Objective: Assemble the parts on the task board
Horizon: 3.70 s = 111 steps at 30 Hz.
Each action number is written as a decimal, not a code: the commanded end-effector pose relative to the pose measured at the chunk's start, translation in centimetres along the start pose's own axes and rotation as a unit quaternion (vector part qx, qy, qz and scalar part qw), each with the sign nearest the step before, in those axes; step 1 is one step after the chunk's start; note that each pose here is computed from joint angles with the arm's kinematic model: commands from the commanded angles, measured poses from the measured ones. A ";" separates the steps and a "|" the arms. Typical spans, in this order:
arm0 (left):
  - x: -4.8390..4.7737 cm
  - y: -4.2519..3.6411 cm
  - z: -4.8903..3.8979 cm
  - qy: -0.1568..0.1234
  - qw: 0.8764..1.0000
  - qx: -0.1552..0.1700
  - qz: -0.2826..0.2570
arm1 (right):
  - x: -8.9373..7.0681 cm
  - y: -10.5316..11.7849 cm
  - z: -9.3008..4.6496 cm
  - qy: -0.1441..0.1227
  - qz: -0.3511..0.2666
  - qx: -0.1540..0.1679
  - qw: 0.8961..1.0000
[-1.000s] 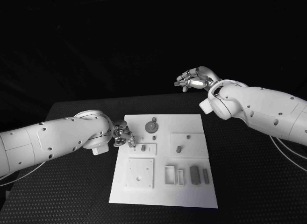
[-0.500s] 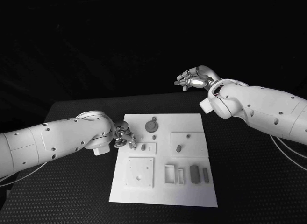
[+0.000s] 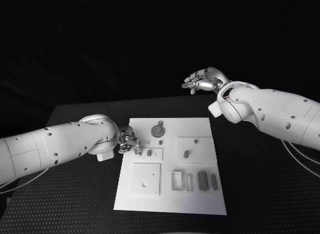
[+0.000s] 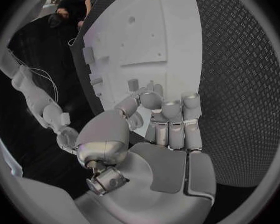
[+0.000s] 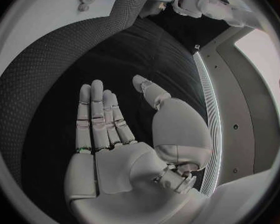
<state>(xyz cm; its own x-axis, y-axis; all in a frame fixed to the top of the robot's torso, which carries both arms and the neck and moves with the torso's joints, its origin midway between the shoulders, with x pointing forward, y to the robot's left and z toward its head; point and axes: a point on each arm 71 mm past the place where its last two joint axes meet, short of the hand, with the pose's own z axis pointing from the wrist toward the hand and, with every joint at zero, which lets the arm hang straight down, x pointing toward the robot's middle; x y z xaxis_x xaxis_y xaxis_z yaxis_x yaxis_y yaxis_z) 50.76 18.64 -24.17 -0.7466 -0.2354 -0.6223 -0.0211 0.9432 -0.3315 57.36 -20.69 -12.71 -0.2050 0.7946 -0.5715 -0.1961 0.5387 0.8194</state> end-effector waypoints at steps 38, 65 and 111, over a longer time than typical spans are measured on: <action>0.87 -0.57 0.68 0.019 1.000 0.002 0.009 | 0.3 0.1 0.0 0.008 -0.001 -0.004 1.000; 1.23 -1.31 0.76 0.023 1.000 0.013 0.010 | 0.5 0.0 0.0 0.009 -0.001 -0.003 1.000; 0.63 -0.15 0.74 0.009 0.999 -0.006 0.039 | 0.4 -0.2 -0.1 0.008 -0.001 -0.002 1.000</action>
<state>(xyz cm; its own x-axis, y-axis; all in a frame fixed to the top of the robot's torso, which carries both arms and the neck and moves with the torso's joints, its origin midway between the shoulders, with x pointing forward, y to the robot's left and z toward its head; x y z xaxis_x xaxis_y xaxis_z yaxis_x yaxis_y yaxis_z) 50.94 18.29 -24.90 -0.7481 -0.1823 -0.6381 0.0138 0.9570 -0.2896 57.29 -20.72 -13.10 -0.2085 0.7945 -0.5703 -0.1897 0.5392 0.8205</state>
